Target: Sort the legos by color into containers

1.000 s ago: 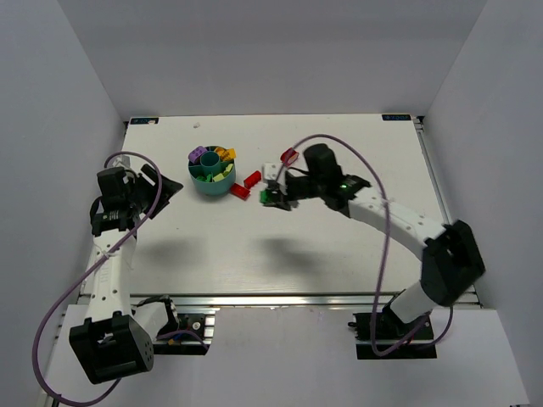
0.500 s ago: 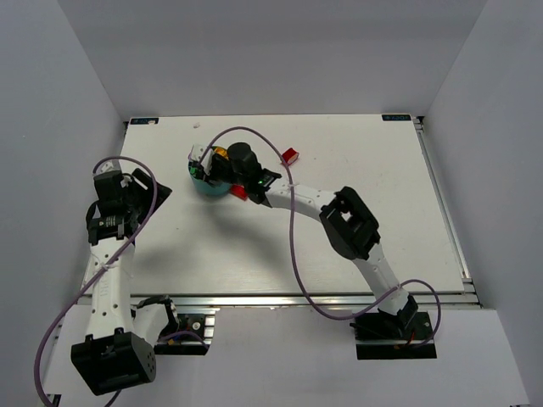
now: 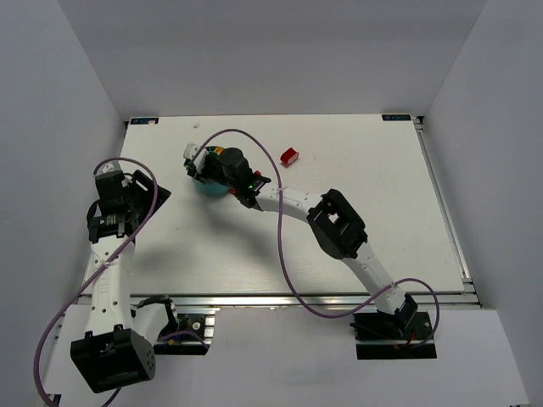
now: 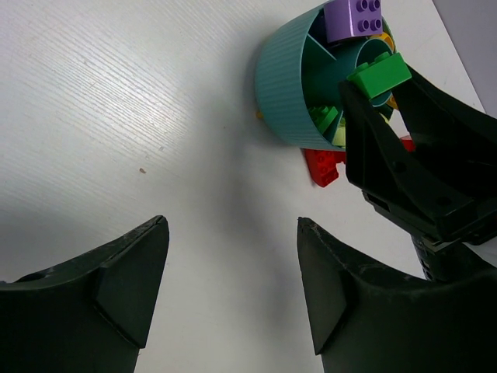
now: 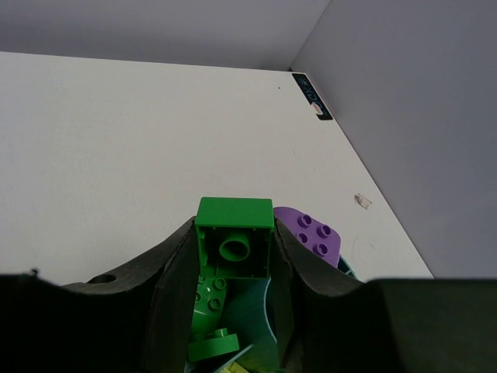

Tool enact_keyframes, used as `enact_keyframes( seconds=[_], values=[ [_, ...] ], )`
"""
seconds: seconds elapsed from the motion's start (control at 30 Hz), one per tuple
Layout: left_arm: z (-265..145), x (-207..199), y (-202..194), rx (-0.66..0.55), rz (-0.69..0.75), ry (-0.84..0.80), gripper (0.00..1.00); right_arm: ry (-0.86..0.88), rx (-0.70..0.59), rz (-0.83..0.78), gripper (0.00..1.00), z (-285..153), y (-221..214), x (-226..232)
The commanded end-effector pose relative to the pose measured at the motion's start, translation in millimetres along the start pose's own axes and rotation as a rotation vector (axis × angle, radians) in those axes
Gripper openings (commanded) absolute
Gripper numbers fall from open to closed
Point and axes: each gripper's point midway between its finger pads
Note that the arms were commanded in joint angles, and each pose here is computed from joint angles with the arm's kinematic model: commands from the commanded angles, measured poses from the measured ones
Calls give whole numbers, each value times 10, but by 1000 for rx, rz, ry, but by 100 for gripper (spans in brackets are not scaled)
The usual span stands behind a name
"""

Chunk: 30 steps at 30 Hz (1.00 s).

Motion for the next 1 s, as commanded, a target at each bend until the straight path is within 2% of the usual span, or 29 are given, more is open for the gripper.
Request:
enact_keyframes(
  seconds=[0.0,0.43,0.63,0.67,0.77,0.87,0.97],
  values=[
    [-7,-12,40,-15,11,2,76,-68,-63,0,4,-3,206,-166],
    [-50,-42,58,-57,-34,-24,76,-20,-29,6,10,-86,9,1],
    [-96,-47,42,-64,-48,-30,76,-29,-22,-17,25,-101,-46,1],
    [-96,-37,41,-63,-48,-26,76,-32,-22,-15,32,-101,-45,-5],
    [-100,-47,53,-66,-46,-28,76,-32,-22,-14,43,-98,-60,3],
    [-95,-54,60,-65,-46,-29,76,-28,-24,-14,50,-106,-48,7],
    [-99,-55,61,-66,-43,-30,76,-25,-24,-15,53,-116,-47,24]
  ],
)
Point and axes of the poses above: each gripper's point midway between its finger pads, its own z axis out along the fingers, its own x axis along the line the jaws close on, y = z × x, and after that the axes turned 2 degrees about -z, right-handed
